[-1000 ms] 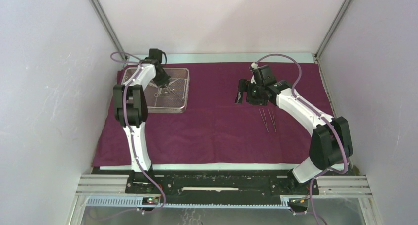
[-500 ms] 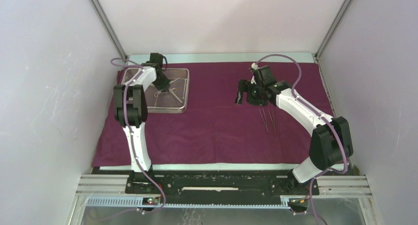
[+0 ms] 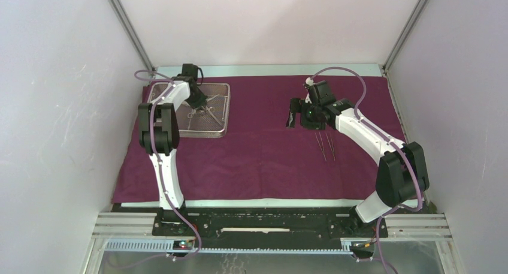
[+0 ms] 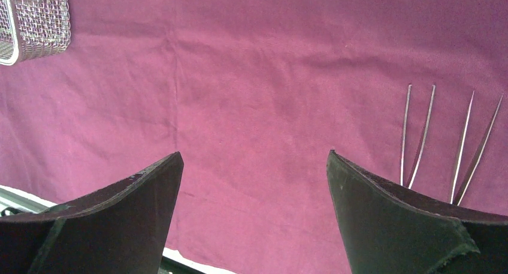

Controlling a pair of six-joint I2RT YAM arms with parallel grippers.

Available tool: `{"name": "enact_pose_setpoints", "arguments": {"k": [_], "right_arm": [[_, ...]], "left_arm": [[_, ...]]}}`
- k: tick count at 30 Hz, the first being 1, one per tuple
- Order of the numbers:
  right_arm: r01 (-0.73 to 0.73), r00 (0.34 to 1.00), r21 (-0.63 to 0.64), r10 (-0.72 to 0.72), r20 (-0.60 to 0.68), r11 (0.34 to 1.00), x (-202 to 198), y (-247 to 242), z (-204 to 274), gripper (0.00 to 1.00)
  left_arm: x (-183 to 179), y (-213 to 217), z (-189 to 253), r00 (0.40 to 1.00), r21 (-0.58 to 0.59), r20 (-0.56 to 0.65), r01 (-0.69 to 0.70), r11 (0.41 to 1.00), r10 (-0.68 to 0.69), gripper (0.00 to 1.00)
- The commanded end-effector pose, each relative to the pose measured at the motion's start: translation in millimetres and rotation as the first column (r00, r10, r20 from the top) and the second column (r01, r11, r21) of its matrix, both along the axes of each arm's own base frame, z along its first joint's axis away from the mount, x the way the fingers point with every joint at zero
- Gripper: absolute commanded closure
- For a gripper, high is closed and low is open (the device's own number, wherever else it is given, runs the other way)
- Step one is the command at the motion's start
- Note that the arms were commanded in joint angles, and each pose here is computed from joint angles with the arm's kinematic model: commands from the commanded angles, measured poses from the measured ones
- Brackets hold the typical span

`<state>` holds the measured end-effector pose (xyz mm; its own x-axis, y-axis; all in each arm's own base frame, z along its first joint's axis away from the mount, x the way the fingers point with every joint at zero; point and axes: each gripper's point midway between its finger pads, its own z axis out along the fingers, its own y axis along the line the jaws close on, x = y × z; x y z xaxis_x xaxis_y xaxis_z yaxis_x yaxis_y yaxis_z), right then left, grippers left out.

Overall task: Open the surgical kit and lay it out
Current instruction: Pick up the medical item from the container.

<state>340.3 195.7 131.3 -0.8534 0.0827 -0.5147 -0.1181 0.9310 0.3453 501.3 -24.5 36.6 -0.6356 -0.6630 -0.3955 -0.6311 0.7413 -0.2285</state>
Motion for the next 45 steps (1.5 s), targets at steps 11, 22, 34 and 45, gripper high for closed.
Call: {"name": "enact_pose_setpoints", "arguments": {"k": [11,22,34,45], "right_arm": [[-0.017,0.999,0.008,0.017,0.046,1.0,4.0,0.0,7.7,0.0],[-0.015,0.999,0.007,0.015,0.047,1.0,3.8,-1.4,8.5,0.0],[-0.017,0.999,0.01,0.016,0.045,1.0,3.6,0.4,8.0,0.0],[-0.014,0.999,0.009,0.014,0.048,1.0,4.1,-0.5,8.4,0.0]], "left_arm": [[25.3,-9.5,30.4,0.995,-0.026,0.093,0.031,0.999,-0.028,0.82],[11.9,-2.3,28.4,0.998,0.003,0.059,0.002,1.0,-0.002,0.82],[8.0,-0.5,15.0,1.0,0.01,0.027,0.001,1.0,-0.001,0.82],[30.1,-8.4,24.1,0.997,-0.001,0.073,0.033,0.999,-0.033,0.81]]}}
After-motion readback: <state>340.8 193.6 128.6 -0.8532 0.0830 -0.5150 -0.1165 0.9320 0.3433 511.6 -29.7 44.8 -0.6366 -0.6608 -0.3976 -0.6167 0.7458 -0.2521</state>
